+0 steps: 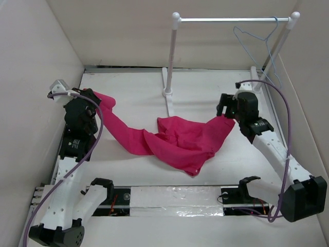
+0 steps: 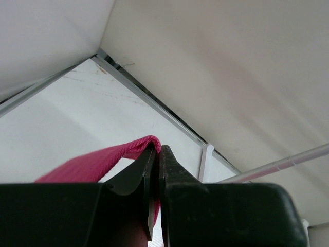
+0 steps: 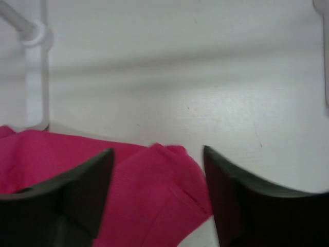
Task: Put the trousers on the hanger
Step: Flatten out the trousers at the center of the board.
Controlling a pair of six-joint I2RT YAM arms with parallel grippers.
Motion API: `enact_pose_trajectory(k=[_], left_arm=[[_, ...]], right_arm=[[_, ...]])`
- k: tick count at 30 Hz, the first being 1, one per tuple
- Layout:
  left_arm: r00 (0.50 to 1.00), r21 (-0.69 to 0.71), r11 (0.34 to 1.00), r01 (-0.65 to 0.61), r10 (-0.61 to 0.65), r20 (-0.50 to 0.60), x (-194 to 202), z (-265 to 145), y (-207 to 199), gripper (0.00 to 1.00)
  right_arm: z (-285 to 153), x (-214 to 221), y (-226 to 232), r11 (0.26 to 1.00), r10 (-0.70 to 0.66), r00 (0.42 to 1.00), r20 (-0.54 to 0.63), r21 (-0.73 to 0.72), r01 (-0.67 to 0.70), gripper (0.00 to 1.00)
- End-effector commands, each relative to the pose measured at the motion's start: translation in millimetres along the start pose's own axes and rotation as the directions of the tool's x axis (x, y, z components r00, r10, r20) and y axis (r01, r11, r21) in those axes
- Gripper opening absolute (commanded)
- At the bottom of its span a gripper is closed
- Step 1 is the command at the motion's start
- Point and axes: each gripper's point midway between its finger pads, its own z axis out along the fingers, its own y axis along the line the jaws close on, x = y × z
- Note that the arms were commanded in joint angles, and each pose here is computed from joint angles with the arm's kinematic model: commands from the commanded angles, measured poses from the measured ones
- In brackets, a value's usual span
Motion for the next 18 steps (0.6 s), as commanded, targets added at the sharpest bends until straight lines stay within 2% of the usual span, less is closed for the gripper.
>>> enact_pose_trajectory(k=[1,2,3,5,6,7,8,11,12,13,14,16,18], left_arm=[[0.997,0.021,1.0,0.015,-0.016,0.07,-24,1,-10,0.0],[0.997,0.031,0.999,0.016,-0.019,0.074,-26,2,-13,0.0],[0.997,0.034,0.999,0.014,-0.016,0.074,-25,3,-14,0.0],[0.997,0.041,0.999,0.007,-0.01,0.073,-25,4,-16,0.0],[0.997,0.04,0.999,0.005,-0.008,0.072,-25,4,-16,0.0],[0.997,0.043,0.999,0.007,-0.01,0.074,-25,4,-16,0.0],[0.997,0.054,0.998,0.011,-0.015,0.076,-26,3,-18,0.0],[0.997,0.078,0.997,0.015,-0.02,0.07,-24,1,-21,0.0],[0.997,0.076,0.997,0.015,-0.021,0.072,-25,2,-21,0.0],[0.997,0.072,0.997,0.014,-0.019,0.074,-26,2,-21,0.0],[0.997,0.061,0.998,0.01,-0.015,0.075,-25,3,-19,0.0],[0.997,0.06,0.998,0.011,-0.016,0.074,-25,2,-19,0.0],[0.998,0.068,0.998,0.017,-0.021,0.066,-23,3,-20,0.0]], right_arm=[[-43,-65,73,0.969,-0.058,0.98,0.191,-0.226,0.101,0.84],[-54,-61,83,0.96,-0.079,0.976,0.205,-0.247,0.129,0.89],[-78,-46,104,0.934,-0.104,0.971,0.216,-0.313,0.17,0.87],[-105,-23,125,0.886,-0.127,0.965,0.228,-0.411,0.214,0.71],[-122,0,128,0.857,-0.137,0.967,0.216,-0.465,0.225,0.55],[-139,24,148,0.8,-0.14,0.973,0.183,-0.558,0.22,0.11],[-149,41,156,0.762,-0.151,0.976,0.157,-0.61,0.216,0.0],[-179,110,177,0.634,-0.282,0.959,0.026,-0.745,0.207,0.0],[-181,126,176,0.634,-0.323,0.946,-0.004,-0.744,0.213,0.0],[-183,145,176,0.64,-0.347,0.936,-0.055,-0.744,0.193,0.08],[-190,159,177,0.64,-0.376,0.924,-0.061,-0.739,0.211,0.2],[-190,177,172,0.665,-0.399,0.912,-0.096,-0.715,0.216,0.53],[-182,193,162,0.731,-0.404,0.904,-0.142,-0.644,0.225,0.59]])
